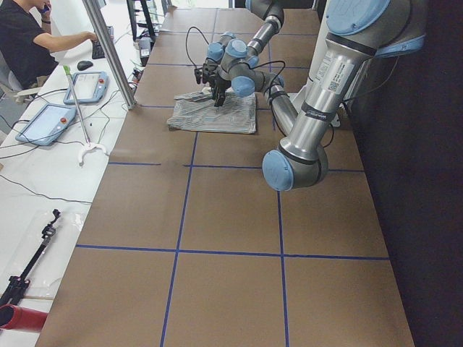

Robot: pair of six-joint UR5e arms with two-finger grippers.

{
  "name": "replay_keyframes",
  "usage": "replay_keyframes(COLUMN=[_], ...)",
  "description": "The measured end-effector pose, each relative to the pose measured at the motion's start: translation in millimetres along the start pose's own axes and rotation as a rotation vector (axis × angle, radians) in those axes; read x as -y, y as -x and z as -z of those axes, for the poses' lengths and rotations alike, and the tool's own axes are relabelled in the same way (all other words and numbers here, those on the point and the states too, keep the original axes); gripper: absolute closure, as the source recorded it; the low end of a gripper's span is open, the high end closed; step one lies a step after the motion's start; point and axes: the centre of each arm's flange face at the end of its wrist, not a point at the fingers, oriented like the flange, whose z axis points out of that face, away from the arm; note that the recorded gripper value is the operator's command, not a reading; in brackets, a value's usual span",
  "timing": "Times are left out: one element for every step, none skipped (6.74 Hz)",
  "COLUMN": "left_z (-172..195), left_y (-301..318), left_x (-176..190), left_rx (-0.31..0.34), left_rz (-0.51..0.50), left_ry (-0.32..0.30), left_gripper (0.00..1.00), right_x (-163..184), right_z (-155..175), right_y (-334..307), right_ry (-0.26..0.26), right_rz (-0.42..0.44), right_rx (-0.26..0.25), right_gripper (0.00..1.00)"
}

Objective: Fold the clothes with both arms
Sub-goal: 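Raise the right gripper toward the shirt's far end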

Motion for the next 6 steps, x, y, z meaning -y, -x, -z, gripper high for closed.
replay_keyframes(left_z=[0, 0, 0, 1, 1, 3], left_y=[0, 0, -1, -2, -3, -4], left_x=[0, -1, -1, -1, -1, 0], left_rx=[0.0, -0.001, -0.002, -0.005, -0.008, -0.01], left_rz=[0.0, 0.0, 0.0, -0.001, -0.001, -0.001], left_ry=[0.001, 0.002, 0.002, 0.002, 0.001, -0.001], left_gripper=[0.0, 0.0, 0.0, 0.0, 0.0, 0.0], right_x=[3, 10, 19, 24, 32, 45], right_z=[-4, -7, -13, -21, -25, -13], right_y=[-10, -29, -57, -88, -120, -138], right_ry=[0.002, 0.003, 0.006, 0.012, 0.017, 0.007], right_rz=[0.004, 0.012, 0.028, 0.048, 0.062, 0.06], right_rx=[-0.01, -0.022, -0.037, -0.055, -0.067, -0.06], right_gripper=[0.0, 0.0, 0.0, 0.0, 0.0, 0.0])
